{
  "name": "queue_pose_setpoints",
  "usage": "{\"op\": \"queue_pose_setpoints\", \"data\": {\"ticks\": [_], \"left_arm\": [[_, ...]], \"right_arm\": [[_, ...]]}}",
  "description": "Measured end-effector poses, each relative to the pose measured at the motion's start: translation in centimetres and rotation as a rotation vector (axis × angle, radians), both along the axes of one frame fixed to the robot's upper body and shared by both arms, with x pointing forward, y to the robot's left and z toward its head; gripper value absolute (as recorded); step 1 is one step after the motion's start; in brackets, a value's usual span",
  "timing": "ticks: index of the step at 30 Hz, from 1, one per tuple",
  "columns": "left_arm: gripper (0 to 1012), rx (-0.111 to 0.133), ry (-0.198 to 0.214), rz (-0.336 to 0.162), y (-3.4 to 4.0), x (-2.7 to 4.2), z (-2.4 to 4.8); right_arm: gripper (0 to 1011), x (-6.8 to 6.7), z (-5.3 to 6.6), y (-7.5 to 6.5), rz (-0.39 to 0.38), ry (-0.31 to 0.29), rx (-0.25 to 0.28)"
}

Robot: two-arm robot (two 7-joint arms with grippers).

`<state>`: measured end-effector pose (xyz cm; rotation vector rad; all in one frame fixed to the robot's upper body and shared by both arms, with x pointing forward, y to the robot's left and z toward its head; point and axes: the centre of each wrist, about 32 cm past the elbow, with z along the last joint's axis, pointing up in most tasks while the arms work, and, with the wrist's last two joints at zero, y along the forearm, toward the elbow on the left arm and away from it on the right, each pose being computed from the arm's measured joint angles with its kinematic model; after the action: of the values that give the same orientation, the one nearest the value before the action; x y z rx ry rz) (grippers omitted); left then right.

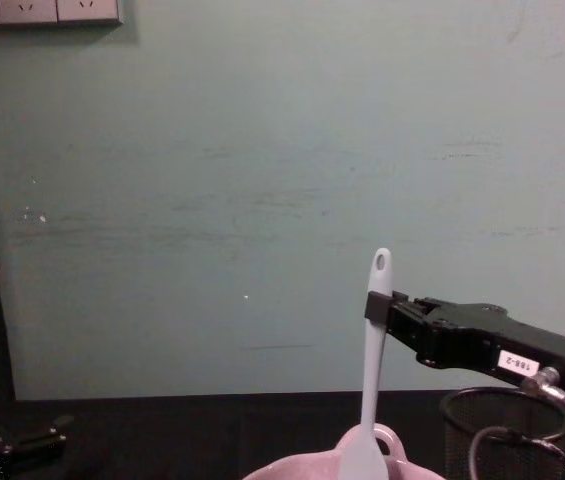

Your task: Use the one hand to pick up the spoon and stir the clear water in the bowl.

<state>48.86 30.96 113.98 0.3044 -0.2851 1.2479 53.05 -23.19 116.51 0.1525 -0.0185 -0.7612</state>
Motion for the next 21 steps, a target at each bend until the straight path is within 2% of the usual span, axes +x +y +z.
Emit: {"op": "queue_pose_setpoints", "data": {"ticks": [8,15,21], "left_arm": [[1005,0.000,0.000,0.000,0.00,0.00,0.00],[1005,0.000,0.000,0.000,0.00,0.00,0.00],[1005,0.000,0.000,0.000,0.00,0.00,0.00]], "right_arm": [[110,-0.9,0.3,-0.3,0.013,-0.022,-0.020],[110,-2.5,0.2,0.3,0.094,-0.019,-0.060],[110,-3.7,0.5,0.9,0.151,-0.019,-0.068]]}}
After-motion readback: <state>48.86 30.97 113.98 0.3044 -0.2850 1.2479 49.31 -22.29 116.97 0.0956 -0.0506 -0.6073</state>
